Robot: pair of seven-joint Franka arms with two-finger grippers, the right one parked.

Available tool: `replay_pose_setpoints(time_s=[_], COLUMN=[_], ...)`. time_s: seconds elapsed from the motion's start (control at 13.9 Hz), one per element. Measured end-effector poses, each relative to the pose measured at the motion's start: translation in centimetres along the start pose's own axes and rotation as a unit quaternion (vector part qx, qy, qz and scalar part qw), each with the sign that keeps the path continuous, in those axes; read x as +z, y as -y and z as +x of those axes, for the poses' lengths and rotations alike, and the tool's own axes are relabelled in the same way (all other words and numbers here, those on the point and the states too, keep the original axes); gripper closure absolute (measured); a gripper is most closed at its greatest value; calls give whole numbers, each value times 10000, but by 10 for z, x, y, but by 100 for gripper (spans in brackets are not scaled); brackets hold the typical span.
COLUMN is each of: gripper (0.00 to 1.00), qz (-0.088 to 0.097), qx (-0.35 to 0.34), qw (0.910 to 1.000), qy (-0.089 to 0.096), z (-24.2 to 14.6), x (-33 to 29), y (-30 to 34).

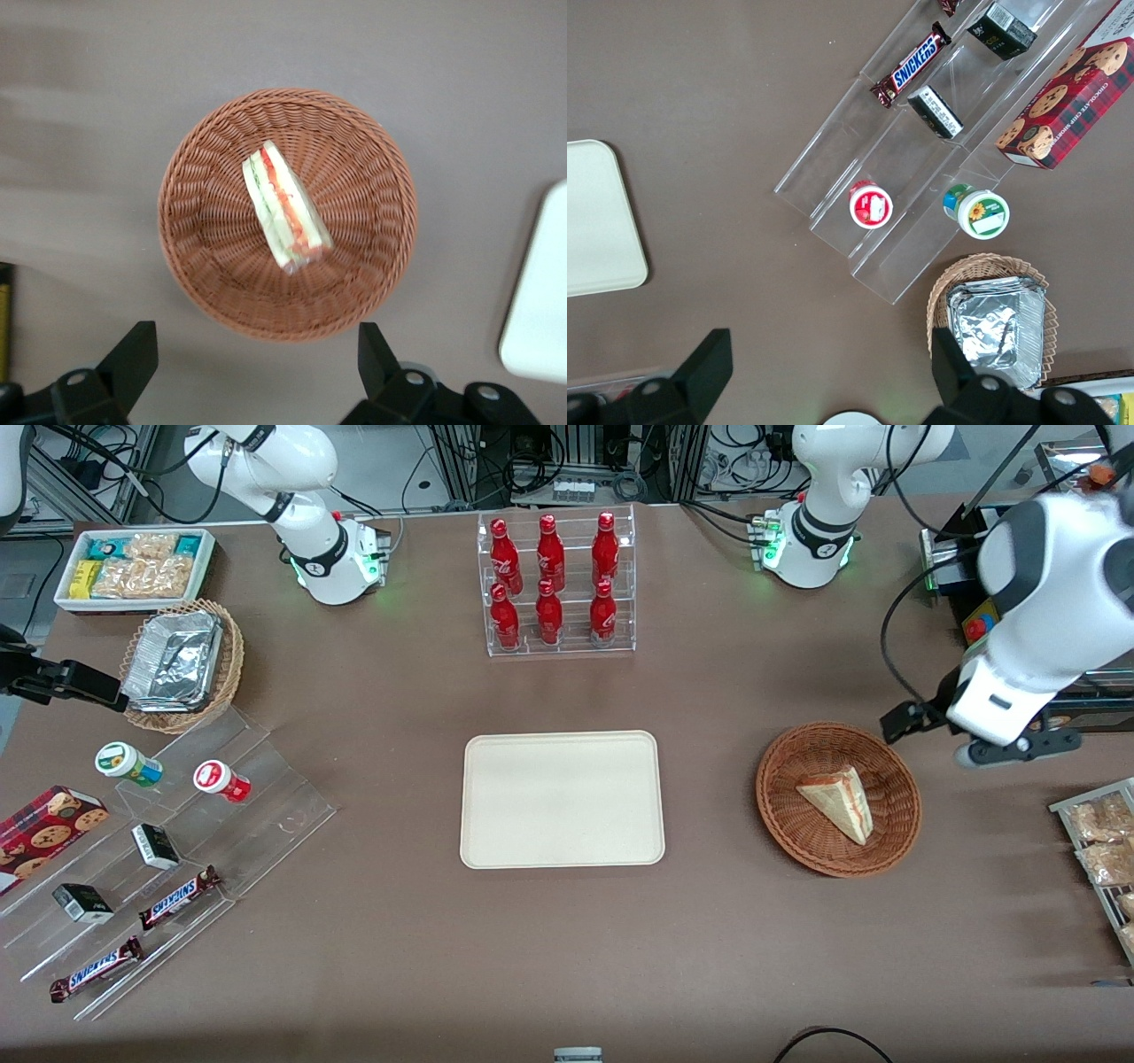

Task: Place sandwich from basket to tray
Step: 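Move the left gripper over the wicker basket toward the sandwich, then lower the left gripper and grasp the wrapped sandwich, lifting it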

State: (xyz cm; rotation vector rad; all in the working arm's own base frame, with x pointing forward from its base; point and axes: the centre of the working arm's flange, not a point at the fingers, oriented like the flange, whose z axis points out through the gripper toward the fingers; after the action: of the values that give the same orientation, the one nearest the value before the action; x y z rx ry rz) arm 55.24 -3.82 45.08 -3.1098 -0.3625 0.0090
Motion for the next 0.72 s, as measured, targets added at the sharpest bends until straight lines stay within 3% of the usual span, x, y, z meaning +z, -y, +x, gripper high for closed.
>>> replay_pose_setpoints(time_s=[0.14,0.36,0.72], gripper=[0,0,0], qz=[3,202,188], qx=[-604,-1255,-1789], qw=[9982,9919,9837], qy=[16,42,48], z=[5,13,24], x=[28,64,121], y=[-2,-5,-17])
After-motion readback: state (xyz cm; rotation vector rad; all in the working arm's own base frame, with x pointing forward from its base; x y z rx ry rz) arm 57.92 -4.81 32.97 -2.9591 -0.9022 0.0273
